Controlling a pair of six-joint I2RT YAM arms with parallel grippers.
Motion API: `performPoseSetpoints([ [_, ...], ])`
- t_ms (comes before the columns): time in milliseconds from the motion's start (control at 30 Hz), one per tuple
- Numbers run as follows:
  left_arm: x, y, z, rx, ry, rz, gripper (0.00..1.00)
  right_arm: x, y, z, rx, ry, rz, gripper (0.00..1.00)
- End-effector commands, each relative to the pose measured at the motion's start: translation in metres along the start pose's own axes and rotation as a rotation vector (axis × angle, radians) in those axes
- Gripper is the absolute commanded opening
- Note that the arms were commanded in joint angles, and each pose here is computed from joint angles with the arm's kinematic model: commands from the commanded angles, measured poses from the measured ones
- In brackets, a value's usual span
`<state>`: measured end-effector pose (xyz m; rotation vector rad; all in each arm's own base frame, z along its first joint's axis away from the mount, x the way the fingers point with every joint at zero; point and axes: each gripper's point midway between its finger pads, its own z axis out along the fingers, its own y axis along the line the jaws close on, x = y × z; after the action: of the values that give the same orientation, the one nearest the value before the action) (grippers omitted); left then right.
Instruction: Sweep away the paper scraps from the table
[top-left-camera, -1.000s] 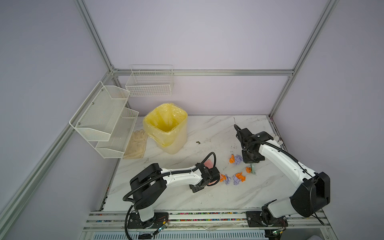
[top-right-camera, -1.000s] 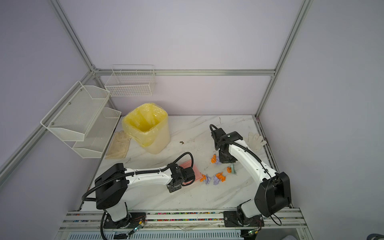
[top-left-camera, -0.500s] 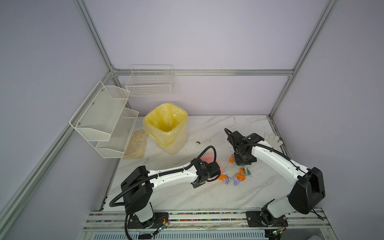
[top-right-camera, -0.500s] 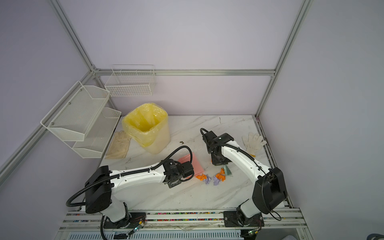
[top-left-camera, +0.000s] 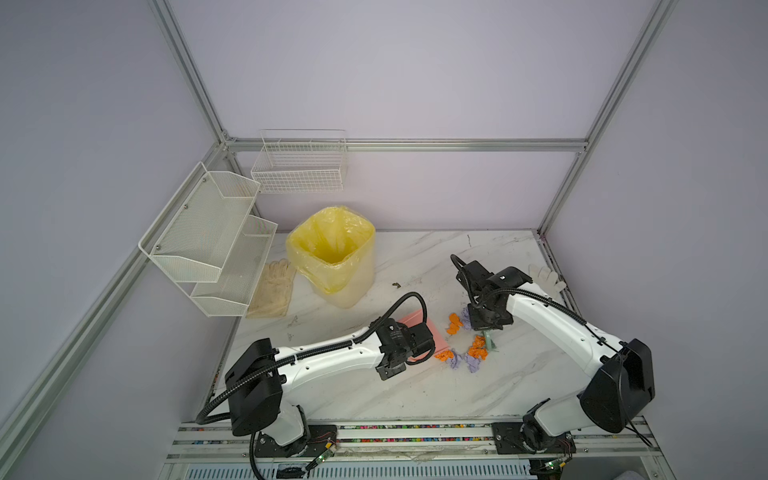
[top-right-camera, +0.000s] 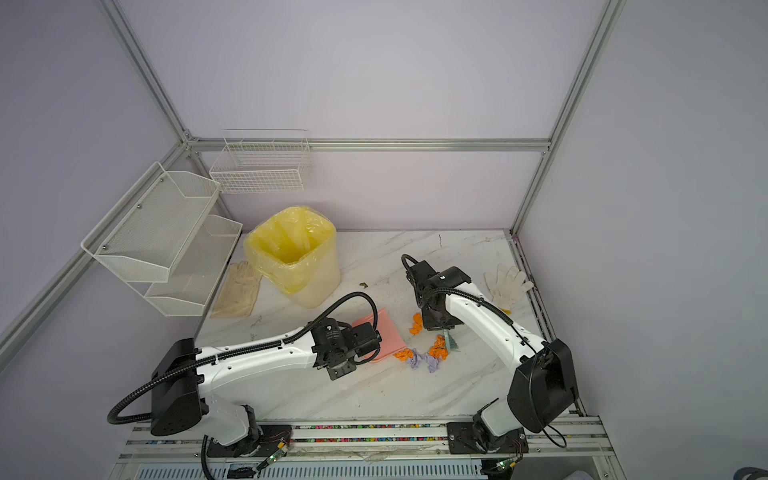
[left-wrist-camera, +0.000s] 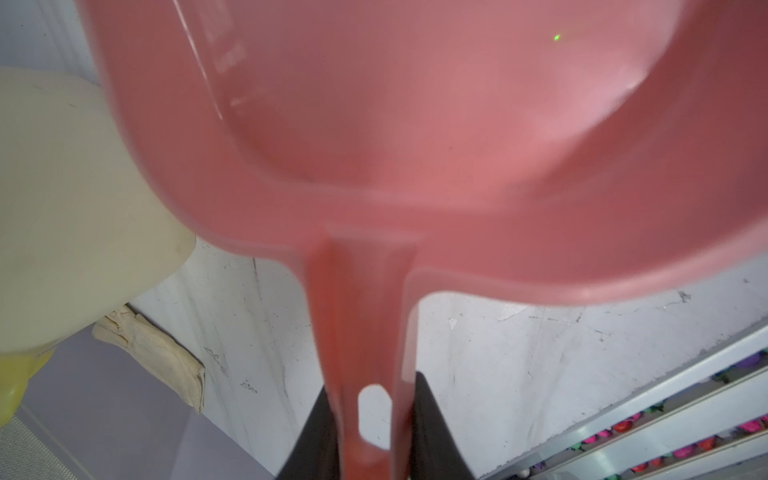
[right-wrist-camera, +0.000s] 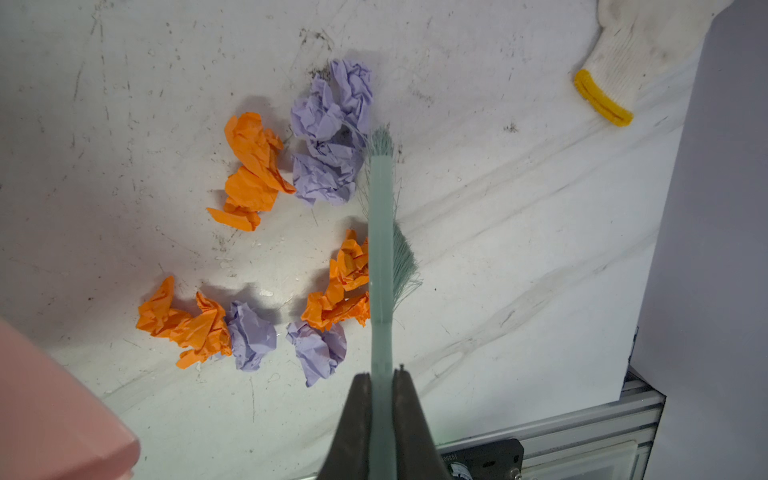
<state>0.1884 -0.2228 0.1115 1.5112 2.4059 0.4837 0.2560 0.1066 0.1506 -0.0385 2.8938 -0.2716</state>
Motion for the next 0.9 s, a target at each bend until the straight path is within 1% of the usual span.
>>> performPoseSetpoints([
  [0,0.006,-0.02,0.016,0.007,0.066,0.07,0.0,-0.001,0.006,-0.01,-0.051,-0.018,0.015,0.0],
  [133,0.008,-0.03,0.02,-0.017,0.086,0.128,0.0,-0.002,0.006,-0.012,-0.062,-0.031,0.02,0.0],
  [400,0.011,-0.031,0.011,-0.022,0.053,0.163,0.0,-0.001,0.005,-0.011,-0.057,-0.031,0.018,0.0],
  [467,0.019,-0.035,0.014,-0.004,0.067,0.22,0.0,-0.002,0.004,-0.013,-0.055,-0.035,0.018,0.0],
  [567,0.021,-0.038,0.014,-0.006,0.066,0.24,0.0,-0.001,0.002,-0.016,-0.054,-0.044,0.021,0.0],
  [667,0.024,-0.036,0.019,-0.026,0.091,0.246,0.0,-0.002,0.0,-0.019,-0.055,-0.053,0.028,0.0],
  [867,0.03,-0.033,0.032,-0.08,0.177,0.26,0.0,-0.004,0.002,-0.021,-0.065,-0.059,0.031,0.0],
])
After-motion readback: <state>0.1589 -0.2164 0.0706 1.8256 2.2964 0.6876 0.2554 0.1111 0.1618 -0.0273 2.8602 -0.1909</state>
